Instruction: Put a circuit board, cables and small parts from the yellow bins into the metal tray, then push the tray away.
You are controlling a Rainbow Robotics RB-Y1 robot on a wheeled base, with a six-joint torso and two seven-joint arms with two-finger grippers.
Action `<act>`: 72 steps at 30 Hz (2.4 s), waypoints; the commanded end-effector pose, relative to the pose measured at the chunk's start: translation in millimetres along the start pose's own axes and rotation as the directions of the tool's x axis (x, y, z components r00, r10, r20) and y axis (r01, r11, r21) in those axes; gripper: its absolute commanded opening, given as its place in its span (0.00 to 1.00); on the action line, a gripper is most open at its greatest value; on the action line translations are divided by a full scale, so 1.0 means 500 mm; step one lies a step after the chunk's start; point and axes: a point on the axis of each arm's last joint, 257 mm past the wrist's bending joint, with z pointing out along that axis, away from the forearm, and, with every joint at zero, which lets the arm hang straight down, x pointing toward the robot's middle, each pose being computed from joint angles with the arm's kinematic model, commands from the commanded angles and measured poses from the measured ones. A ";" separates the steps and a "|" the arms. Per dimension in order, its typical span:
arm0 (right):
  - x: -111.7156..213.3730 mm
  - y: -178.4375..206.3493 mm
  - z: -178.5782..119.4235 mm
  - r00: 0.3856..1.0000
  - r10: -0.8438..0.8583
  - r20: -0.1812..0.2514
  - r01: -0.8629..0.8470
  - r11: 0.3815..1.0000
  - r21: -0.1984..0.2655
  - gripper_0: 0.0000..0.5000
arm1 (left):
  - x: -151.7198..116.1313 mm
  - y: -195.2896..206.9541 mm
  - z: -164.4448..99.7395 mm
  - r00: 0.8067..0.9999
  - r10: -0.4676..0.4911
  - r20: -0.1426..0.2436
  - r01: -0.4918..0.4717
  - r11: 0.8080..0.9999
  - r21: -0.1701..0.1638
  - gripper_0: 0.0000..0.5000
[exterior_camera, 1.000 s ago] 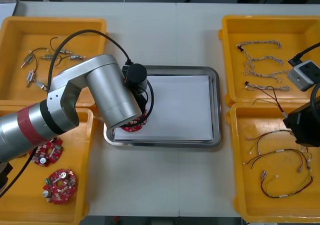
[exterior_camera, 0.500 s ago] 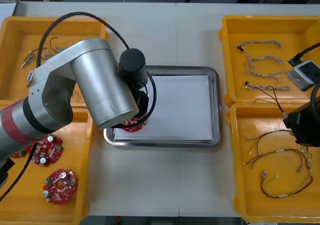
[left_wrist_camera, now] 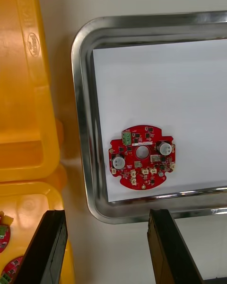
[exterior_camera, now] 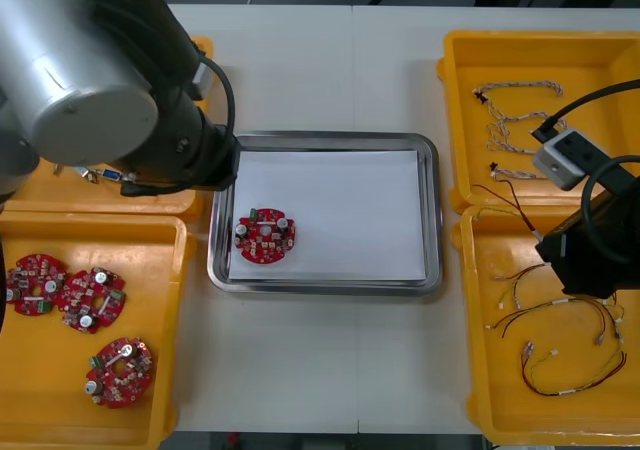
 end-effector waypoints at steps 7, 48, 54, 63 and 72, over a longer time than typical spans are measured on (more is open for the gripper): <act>-0.058 0.083 0.020 0.964 -0.266 -0.026 0.266 0.964 -0.003 0.00 | -0.071 0.153 -0.060 0.999 0.040 0.028 -0.040 0.999 -0.019 1.00; -0.197 0.210 0.263 0.650 -0.760 -0.013 0.756 0.648 -0.096 0.00 | -0.075 0.506 0.026 0.792 -0.593 0.146 0.611 0.764 -0.208 1.00; -0.192 0.212 0.308 0.658 -0.753 -0.018 0.747 0.655 -0.112 0.00 | -0.077 0.527 0.053 0.717 -0.678 0.164 0.697 0.692 -0.189 1.00; -0.182 0.227 0.345 0.646 -0.762 -0.032 0.754 0.645 -0.123 0.00 | -0.100 0.565 0.084 0.675 -0.695 0.248 0.737 0.649 -0.189 1.00; -0.181 0.234 0.346 0.637 -0.771 -0.026 0.762 0.634 -0.130 0.48 | -0.123 0.597 0.104 0.640 -0.713 0.288 0.766 0.619 -0.172 1.00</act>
